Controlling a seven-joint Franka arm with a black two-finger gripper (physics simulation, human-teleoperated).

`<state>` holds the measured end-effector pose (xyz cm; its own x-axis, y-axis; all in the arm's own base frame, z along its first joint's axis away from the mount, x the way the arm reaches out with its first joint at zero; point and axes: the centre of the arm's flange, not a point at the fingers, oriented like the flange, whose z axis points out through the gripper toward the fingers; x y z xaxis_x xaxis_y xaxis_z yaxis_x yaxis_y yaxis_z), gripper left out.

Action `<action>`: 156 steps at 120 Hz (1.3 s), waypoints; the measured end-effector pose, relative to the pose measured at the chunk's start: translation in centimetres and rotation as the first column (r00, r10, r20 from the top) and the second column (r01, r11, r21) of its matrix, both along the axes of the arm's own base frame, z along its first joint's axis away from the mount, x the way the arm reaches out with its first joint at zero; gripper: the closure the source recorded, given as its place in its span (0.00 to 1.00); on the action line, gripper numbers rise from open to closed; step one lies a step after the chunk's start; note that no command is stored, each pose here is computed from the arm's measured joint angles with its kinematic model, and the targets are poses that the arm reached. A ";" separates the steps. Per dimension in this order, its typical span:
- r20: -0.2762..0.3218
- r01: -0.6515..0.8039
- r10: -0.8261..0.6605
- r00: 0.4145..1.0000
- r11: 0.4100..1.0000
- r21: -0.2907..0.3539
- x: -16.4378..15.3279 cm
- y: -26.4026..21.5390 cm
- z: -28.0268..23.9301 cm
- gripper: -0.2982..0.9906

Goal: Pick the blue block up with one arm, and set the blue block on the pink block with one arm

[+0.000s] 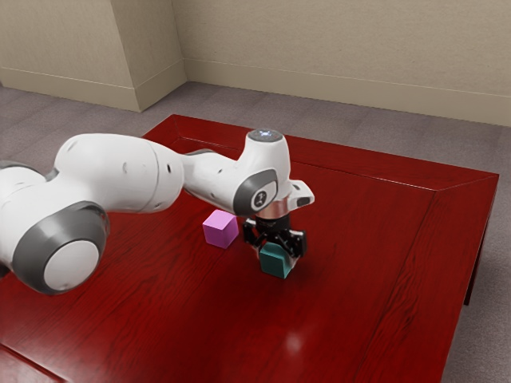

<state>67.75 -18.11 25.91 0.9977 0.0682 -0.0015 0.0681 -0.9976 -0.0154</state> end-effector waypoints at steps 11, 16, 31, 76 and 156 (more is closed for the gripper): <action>-0.003 0.009 -0.009 1.000 1.000 0.002 0.0 0.1 0.0 0.40; -0.006 0.015 -0.015 1.000 1.000 0.006 0.0 0.1 -0.1 0.43; -0.005 0.035 -0.035 0.999 0.999 0.019 0.2 0.0 0.6 0.47; 0.011 0.050 -0.051 0.999 0.996 0.069 -1.4 1.7 9.8 0.49; -0.062 -0.034 0.042 0.997 0.993 0.116 0.5 15.7 10.4 0.49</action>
